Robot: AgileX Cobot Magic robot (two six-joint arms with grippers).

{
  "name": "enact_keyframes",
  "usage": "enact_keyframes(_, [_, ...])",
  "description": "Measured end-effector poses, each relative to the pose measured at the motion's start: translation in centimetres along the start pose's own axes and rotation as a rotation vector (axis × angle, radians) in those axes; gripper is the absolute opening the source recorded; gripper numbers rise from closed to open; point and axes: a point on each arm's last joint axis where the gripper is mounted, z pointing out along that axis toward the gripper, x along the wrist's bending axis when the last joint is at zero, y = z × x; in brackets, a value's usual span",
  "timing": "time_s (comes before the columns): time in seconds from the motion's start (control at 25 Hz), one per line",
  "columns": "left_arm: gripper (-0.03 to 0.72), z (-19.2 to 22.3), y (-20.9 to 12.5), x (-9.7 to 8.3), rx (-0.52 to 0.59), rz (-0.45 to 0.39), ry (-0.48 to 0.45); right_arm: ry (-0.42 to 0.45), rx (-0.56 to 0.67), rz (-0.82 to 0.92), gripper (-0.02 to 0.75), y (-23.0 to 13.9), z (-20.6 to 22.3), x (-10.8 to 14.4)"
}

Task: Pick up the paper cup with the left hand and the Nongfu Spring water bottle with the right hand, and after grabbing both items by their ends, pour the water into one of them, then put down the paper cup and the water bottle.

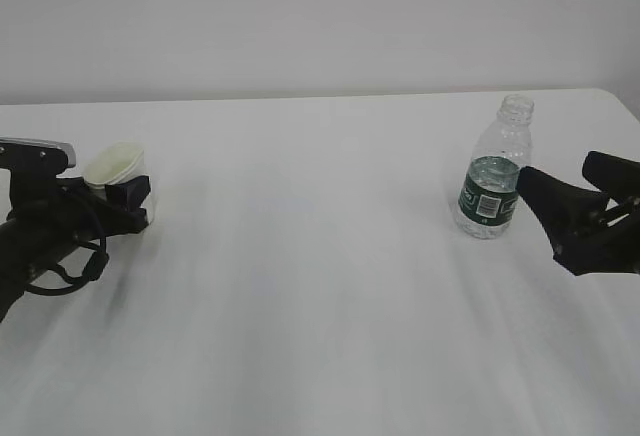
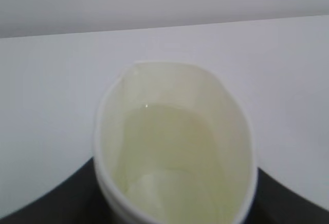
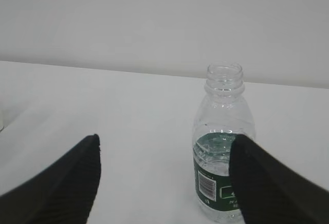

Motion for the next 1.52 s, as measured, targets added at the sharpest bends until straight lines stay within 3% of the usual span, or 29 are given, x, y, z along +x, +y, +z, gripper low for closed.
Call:
enact_keyframes(0.2, [0.426,0.0,0.0,0.0,0.000,0.001,-0.002,0.000,0.000,0.000,0.591,0.0,0.0,0.0])
enact_keyframes(0.72, [0.599,0.0,-0.2,-0.1,0.009,0.006,-0.014,-0.001,0.003,0.000,0.591,0.0,0.0,0.0])
enact_keyframes(1.2, [0.609,-0.1,-0.4,-0.5,0.017,0.023,-0.054,0.000,-0.003,0.000,0.591,0.0,0.0,0.0])
enact_keyframes(1.52, [0.608,-2.6,-0.3,-0.8,0.055,0.017,-0.053,0.000,-0.003,0.000,0.591,0.0,0.0,0.0])
